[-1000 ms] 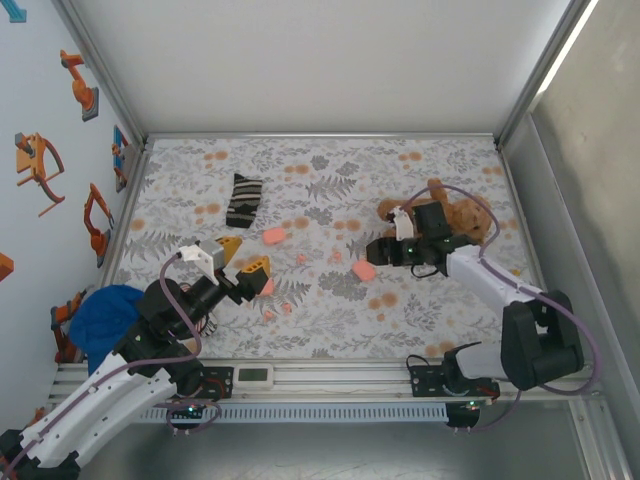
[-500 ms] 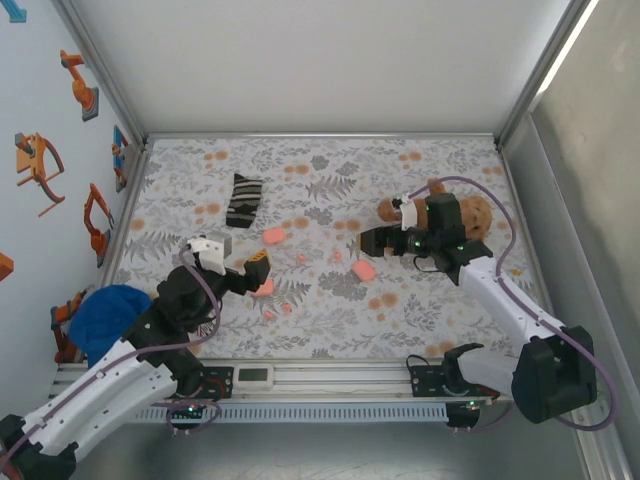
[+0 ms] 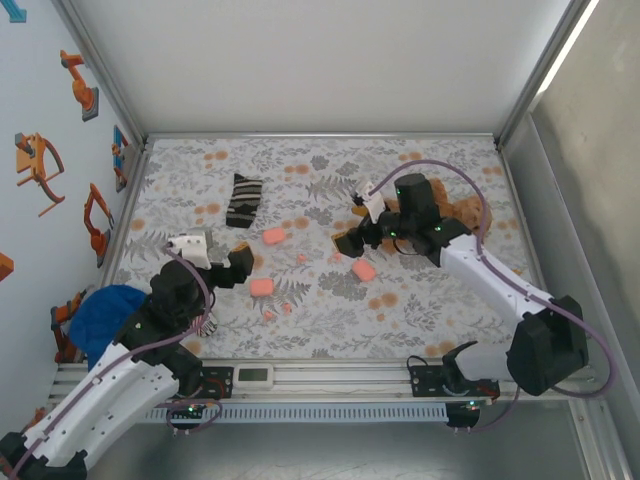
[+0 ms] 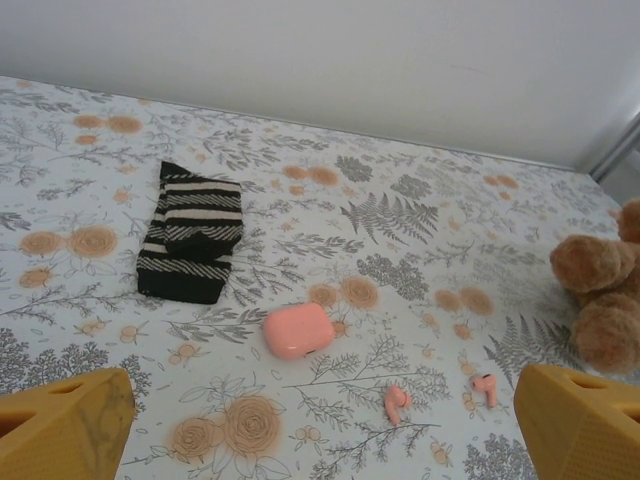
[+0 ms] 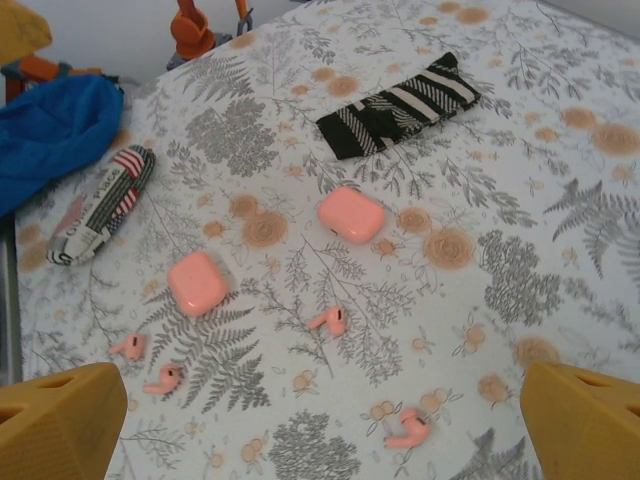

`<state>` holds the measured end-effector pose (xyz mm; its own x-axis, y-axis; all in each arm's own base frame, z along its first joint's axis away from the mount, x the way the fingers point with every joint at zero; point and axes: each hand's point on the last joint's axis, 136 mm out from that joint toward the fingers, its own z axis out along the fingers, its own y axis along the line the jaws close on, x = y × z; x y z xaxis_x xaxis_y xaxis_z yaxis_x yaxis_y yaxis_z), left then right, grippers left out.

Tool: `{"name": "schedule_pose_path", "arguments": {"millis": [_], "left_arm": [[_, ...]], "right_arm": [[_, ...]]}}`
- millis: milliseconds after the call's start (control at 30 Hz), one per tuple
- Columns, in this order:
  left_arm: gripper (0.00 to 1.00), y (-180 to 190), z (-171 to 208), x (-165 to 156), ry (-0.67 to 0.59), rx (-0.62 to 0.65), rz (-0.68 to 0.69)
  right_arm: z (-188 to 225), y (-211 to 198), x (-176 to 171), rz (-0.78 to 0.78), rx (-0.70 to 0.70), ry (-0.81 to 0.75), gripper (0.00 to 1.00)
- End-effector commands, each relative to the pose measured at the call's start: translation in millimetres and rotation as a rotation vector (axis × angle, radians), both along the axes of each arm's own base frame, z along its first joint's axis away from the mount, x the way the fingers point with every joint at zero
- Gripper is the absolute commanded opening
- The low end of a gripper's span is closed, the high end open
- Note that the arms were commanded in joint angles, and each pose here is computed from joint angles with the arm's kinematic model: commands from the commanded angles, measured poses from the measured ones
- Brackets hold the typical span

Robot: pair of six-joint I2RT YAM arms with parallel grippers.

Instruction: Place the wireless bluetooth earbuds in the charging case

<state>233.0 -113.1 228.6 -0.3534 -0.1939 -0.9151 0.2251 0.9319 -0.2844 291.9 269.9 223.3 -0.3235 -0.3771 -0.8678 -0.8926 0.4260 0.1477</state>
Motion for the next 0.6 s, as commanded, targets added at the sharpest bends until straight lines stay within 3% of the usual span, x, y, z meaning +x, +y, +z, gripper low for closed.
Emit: {"name": "schedule_pose_path", "arguments": {"millis": [0, 233, 567], "left_arm": [[0.96, 13.3, 5.0, -4.4, 0.032, -0.040, 0.056], [0.96, 40.0, -9.9, -13.8, 0.118, 0.008, 0.171], [0.96, 45.0, -23.5, -22.3, 0.191, 0.045, 0.177]], "right_arm": [[-5.2, 10.8, 11.0, 0.113, -0.125, -0.156, 0.99], [-30.4, 45.2, 28.8, 0.318, -0.275, -0.291, 0.99], [-85.2, 94.5, 50.9, 0.476, -0.404, -0.331, 0.99]]}}
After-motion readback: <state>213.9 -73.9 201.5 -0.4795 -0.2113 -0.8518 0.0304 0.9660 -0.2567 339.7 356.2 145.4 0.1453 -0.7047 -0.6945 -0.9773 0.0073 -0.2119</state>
